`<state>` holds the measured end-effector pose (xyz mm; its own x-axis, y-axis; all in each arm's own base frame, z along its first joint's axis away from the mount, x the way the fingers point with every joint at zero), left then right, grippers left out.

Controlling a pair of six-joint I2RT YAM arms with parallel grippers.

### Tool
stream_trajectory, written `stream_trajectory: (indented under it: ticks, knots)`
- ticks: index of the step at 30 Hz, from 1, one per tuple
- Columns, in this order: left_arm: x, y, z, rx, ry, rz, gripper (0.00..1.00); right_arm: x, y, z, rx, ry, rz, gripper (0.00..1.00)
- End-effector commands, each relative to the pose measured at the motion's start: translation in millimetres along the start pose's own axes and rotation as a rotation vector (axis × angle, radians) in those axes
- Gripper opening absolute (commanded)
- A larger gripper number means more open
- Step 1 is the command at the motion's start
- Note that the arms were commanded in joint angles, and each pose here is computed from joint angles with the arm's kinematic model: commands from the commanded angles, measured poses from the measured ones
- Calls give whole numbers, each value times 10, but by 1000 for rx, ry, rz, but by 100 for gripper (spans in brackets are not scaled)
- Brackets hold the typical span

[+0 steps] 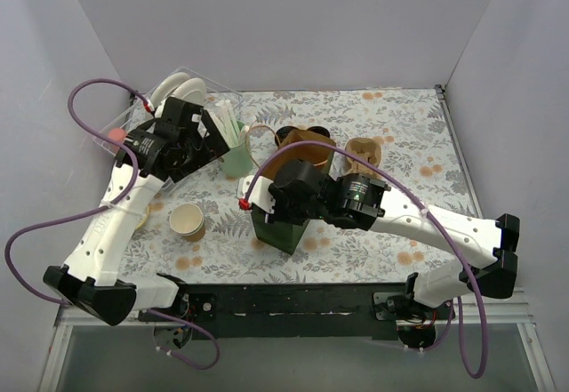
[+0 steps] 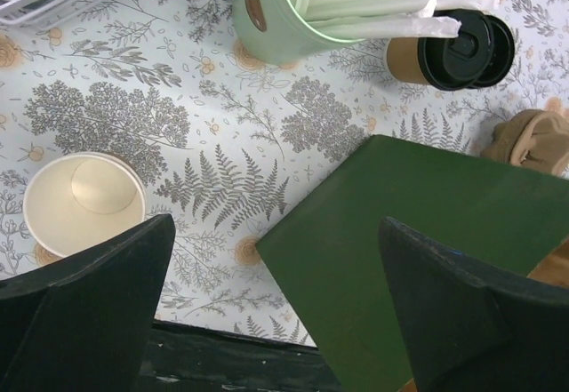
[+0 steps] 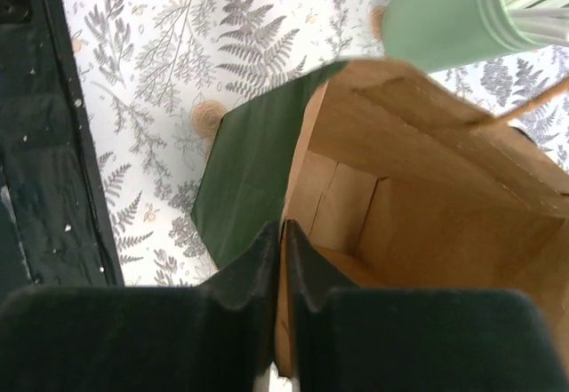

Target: Pack the takeout coffee

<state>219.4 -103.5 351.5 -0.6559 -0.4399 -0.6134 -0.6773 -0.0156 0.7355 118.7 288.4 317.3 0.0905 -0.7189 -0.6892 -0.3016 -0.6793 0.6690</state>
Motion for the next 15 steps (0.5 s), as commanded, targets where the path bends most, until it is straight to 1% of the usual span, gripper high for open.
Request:
stream_trajectory:
  ticks: [1, 2, 3, 5, 6, 7, 8, 9, 10, 11, 12, 14, 15]
  knots:
    - [-25, 207, 26, 86, -15, -11, 98, -166, 15, -66, 76, -55, -92, 22]
    - [-33, 233, 23, 96, -18, -13, 98, -207, 27, -86, 94, -71, -110, 27]
    - [-45, 237, 15, 102, -22, -14, 98, -234, 45, -108, 114, -84, -117, 37]
    - [-79, 287, -9, 125, -40, -21, 98, -336, 114, -139, 125, -102, -154, 47]
    - [-83, 297, -13, 128, -46, -18, 98, -375, 143, -154, 128, -109, -171, 56]
    - [-88, 304, -20, 134, -52, -17, 98, -420, 173, -168, 129, -112, -188, 59]
    - [-80, 314, -34, 152, -59, -5, 98, -540, 284, -222, 153, -129, -233, 63]
    - [-77, 326, -39, 162, -60, 0, 98, -646, 365, -264, 168, -142, -282, 70]
    - [-72, 340, -45, 174, -62, 7, 98, -724, 443, -305, 188, -146, -314, 72]
    - [-60, 364, -62, 200, -64, 23, 98, -891, 599, -392, 229, -159, -379, 72]
    - [-58, 378, -70, 216, -73, 28, 98, -964, 655, -446, 257, -170, -408, 76]
    - [-45, 426, -86, 260, -94, 40, 98, -1050, 672, -555, 321, -187, -416, 78]
    - [-30, 449, -101, 300, -105, 50, 98, -1072, 743, -683, 359, -216, -431, 78]
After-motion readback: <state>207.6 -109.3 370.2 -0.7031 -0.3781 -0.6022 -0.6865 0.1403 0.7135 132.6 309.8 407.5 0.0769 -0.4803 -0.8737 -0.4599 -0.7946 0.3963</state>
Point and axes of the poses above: each gripper's point midway between its finger pads, its own y axis back along the fingers, its own z axis along the line the jaws close on, x = y × z, the point moved 9 cm from there along y, back along the fingers, and after that the axes turned 4 degrees about -y, right-handed, at the moved point
